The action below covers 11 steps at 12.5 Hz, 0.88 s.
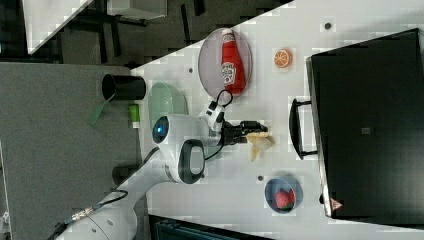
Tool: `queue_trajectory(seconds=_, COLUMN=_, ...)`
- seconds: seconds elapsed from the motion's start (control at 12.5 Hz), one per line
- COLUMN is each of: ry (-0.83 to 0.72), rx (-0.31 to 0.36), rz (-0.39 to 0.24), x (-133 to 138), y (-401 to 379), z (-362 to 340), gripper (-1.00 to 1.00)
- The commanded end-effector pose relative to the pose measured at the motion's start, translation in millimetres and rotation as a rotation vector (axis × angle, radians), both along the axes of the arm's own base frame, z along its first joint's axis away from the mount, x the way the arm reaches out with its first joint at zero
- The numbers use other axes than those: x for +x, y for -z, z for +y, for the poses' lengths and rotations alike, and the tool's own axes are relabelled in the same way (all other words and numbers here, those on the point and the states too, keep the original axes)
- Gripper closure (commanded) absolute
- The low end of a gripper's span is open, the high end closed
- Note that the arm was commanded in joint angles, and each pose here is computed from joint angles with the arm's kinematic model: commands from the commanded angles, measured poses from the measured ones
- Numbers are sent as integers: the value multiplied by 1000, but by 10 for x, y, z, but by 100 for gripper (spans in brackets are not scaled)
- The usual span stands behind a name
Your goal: Pick Banana and place it in mug.
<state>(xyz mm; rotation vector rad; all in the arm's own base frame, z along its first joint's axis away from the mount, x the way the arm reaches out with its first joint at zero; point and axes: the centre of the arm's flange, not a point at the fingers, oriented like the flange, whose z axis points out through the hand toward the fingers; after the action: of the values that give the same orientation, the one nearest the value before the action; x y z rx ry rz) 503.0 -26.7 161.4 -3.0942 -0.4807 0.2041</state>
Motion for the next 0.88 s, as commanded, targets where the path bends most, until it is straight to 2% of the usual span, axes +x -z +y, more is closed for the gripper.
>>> queue_trajectory(seconds=0.08, ry=-70, rx=11, rz=16, x=-98, y=34, z=81, gripper=-43)
queue_trajectory(seconds=0.16, ry=-71, rx=10, rz=-8, x=-74, y=18, z=78, gripper=-19)
queue_trajectory(seconds=0.32, ry=-69, rx=11, rz=9, x=-168, y=85, z=79, gripper=25)
queue_trajectory(seconds=0.4, ry=-70, rx=11, rz=-4, x=-149, y=66, z=79, gripper=54)
queue_trajectory(seconds=0.64, ry=-60, rx=5, rz=-57, x=-59, y=-208, z=44, gripper=57)
queue_trajectory(seconds=0.72, ry=-41, rx=-3, rz=-130, x=42, y=-615, z=-31, gripper=57)
queue_trajectory(seconds=0.88, ry=-14, rx=-11, rz=-214, x=127, y=-1382, z=-158, gripper=57)
